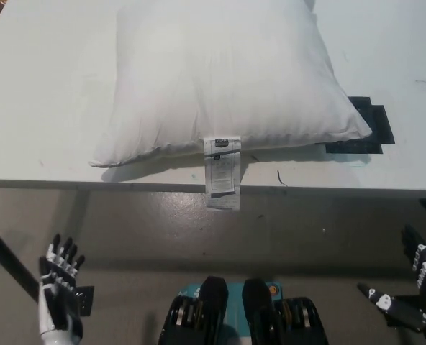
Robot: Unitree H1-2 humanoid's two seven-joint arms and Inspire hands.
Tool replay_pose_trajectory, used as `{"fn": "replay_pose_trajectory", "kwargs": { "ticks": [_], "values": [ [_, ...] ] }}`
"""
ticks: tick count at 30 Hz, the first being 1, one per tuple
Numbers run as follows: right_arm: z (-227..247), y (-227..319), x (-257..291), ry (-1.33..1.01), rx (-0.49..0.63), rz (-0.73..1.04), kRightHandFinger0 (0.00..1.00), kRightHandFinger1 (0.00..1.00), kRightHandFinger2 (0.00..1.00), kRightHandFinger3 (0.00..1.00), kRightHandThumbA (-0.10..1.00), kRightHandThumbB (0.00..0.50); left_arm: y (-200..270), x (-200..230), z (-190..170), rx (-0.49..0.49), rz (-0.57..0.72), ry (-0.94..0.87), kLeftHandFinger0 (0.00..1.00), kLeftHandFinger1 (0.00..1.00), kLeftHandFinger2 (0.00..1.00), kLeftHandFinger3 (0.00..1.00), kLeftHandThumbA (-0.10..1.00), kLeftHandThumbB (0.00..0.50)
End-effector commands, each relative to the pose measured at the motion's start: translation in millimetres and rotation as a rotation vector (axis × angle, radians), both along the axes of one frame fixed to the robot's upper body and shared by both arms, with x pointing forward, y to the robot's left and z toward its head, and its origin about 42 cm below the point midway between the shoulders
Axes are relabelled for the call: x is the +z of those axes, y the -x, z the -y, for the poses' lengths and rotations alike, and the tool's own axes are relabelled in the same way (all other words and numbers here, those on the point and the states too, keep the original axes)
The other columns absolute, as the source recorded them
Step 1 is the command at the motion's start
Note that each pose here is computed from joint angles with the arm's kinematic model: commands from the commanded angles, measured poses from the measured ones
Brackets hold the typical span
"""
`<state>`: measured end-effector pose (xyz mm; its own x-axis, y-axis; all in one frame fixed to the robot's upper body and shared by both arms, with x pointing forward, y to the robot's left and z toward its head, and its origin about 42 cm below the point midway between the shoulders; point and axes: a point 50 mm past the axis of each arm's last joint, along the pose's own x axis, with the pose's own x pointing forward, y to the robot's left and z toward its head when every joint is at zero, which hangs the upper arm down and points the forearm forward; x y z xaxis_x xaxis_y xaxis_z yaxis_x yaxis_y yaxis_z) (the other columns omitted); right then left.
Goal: The robot uses both hands to lift the pillow and then drops it on the table
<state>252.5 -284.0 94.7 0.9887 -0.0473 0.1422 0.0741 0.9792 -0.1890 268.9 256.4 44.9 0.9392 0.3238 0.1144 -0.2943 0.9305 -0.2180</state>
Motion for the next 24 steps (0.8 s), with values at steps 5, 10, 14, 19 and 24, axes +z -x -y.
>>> {"fn": "replay_pose_trajectory", "kwargs": {
  "ticks": [5,10,14,19,24],
  "values": [
    [2,1,98,0.117,0.022,0.228,1.00,1.00,1.00,1.00,0.95,0.256,8,107,-6,0.015,0.374,-0.095,1.00,1.00,1.00,1.00,1.00,0.113],
    [18,-17,140,0.157,0.002,0.327,1.00,1.00,1.00,1.00,0.96,0.272,-6,152,-15,0.000,0.458,-0.171,1.00,1.00,1.00,1.00,1.00,0.088],
    [34,-40,174,0.217,-0.038,0.373,1.00,1.00,1.00,1.00,0.99,0.354,-26,188,-25,0.005,0.511,-0.252,1.00,1.00,1.00,1.00,1.00,0.073],
    [38,-75,206,0.246,-0.040,0.394,1.00,1.00,1.00,1.00,1.00,0.343,-65,220,-39,0.011,0.540,-0.304,1.00,1.00,1.00,1.00,1.00,0.090],
    [27,-118,221,0.264,-0.007,0.382,1.00,1.00,1.00,1.00,1.00,0.262,-113,243,-43,0.045,0.560,-0.269,1.00,1.00,1.00,1.00,1.00,0.154]
  ]
}}
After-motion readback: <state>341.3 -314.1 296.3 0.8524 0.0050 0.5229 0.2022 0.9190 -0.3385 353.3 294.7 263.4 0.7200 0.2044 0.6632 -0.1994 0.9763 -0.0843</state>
